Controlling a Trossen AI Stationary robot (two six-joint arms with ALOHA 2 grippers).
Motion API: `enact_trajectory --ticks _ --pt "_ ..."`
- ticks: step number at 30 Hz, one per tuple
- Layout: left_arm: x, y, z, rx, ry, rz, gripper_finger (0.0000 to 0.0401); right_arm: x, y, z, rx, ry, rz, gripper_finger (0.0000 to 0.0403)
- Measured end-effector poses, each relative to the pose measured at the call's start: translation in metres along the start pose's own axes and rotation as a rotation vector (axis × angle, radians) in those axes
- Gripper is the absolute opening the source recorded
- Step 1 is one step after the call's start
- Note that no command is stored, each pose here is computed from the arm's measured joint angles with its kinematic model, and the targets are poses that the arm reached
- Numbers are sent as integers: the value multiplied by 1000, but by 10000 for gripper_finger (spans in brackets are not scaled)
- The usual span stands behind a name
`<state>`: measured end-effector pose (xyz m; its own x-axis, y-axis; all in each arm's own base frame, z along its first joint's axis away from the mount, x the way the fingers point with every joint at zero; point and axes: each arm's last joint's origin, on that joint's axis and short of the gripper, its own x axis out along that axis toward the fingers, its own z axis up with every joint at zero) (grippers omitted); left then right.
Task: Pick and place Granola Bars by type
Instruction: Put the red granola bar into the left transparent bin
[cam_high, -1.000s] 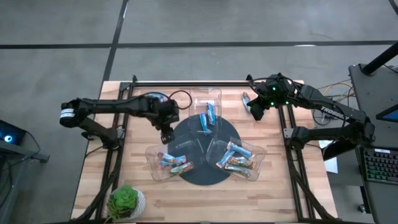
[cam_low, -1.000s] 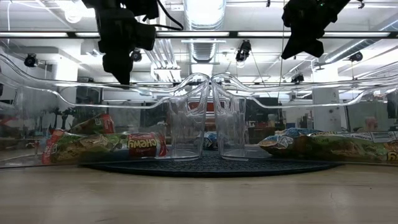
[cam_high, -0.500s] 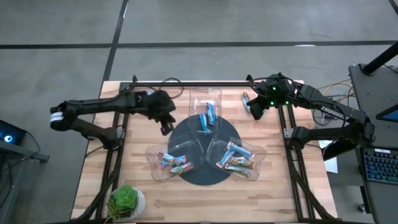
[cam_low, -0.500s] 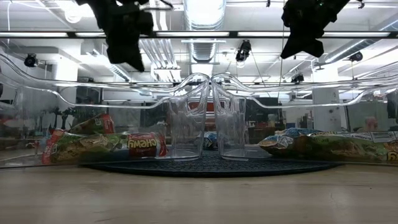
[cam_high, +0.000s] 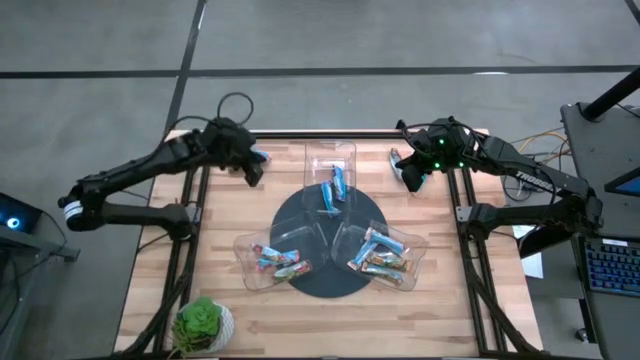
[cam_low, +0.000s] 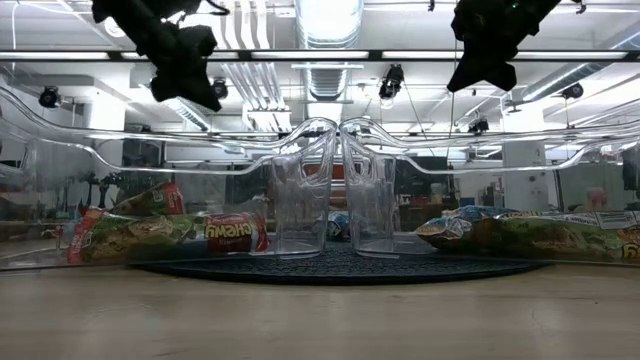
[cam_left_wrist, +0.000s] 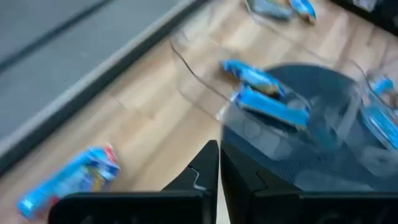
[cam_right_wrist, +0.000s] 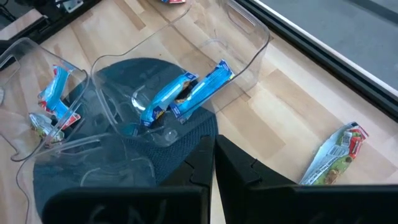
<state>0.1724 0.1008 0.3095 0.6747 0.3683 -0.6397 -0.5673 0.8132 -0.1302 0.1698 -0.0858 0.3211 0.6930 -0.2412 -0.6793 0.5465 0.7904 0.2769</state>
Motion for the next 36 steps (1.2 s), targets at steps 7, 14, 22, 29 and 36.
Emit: enact_trajectory --ticks 7,14,22,29,36 --pt "9 17 21 11 6 37 0 0 0 0 0 0 0 8" --pt "15 20 21 -8 27 15 0 0 0 0 42 -5 -8 8" --pt "14 19 21 -9 25 12 0 2 0 16 97 -28 -35 8" --pt "14 19 21 -8 25 11 0 20 -23 38 187 67 -152 8" --pt "14 19 21 -2 25 11 0 37 -56 42 271 197 -252 8"
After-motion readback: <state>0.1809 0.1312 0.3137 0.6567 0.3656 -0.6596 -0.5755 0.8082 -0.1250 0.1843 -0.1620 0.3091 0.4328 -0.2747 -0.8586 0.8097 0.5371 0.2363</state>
